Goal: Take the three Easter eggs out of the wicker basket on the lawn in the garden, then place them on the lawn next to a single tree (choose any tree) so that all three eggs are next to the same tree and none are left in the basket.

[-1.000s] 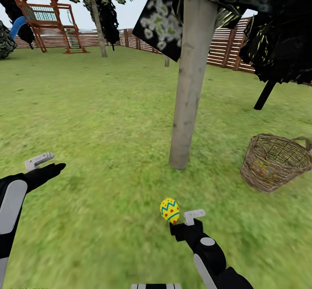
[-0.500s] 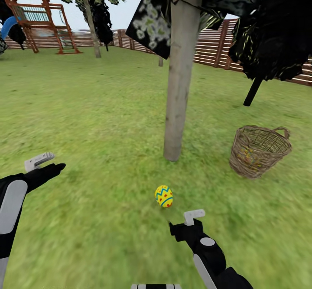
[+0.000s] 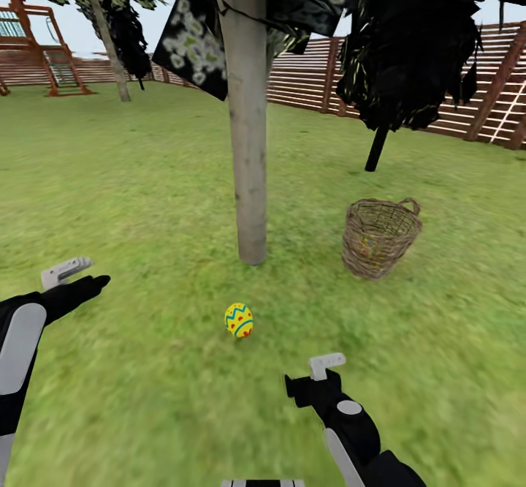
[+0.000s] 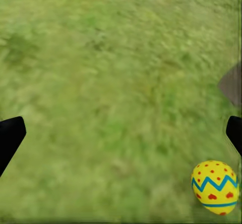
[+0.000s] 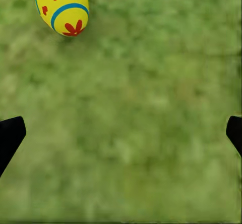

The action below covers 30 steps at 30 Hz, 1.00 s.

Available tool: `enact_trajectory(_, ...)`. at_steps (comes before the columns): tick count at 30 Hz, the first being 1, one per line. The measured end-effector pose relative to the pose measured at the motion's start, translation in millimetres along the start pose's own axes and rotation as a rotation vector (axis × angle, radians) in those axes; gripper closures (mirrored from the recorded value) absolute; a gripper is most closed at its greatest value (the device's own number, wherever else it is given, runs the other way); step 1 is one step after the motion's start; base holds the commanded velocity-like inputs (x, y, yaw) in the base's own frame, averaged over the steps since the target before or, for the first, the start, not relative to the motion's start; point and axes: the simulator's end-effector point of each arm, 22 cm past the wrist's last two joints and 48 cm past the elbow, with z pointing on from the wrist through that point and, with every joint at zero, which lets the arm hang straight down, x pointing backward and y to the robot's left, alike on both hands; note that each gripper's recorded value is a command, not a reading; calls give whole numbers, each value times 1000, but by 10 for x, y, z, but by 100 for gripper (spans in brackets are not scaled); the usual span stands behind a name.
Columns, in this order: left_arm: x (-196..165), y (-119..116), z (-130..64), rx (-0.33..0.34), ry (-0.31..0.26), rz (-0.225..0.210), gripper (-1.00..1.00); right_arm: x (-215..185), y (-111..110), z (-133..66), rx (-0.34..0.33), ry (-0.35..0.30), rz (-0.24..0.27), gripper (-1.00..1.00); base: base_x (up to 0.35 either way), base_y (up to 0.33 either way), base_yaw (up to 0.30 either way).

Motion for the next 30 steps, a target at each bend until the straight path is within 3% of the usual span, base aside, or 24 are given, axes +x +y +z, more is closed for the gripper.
enact_trajectory(17, -25, 12, -24, -5, -5, -1, -100, 21, 19, 3, -1, 5, 0, -100, -9, -278, -264)
enact_trajectory(30, -22, 14, -23, -6, -4, 0, -100, 25, 29, 6, -3, 5, 1, -100, 0, -283, -45)
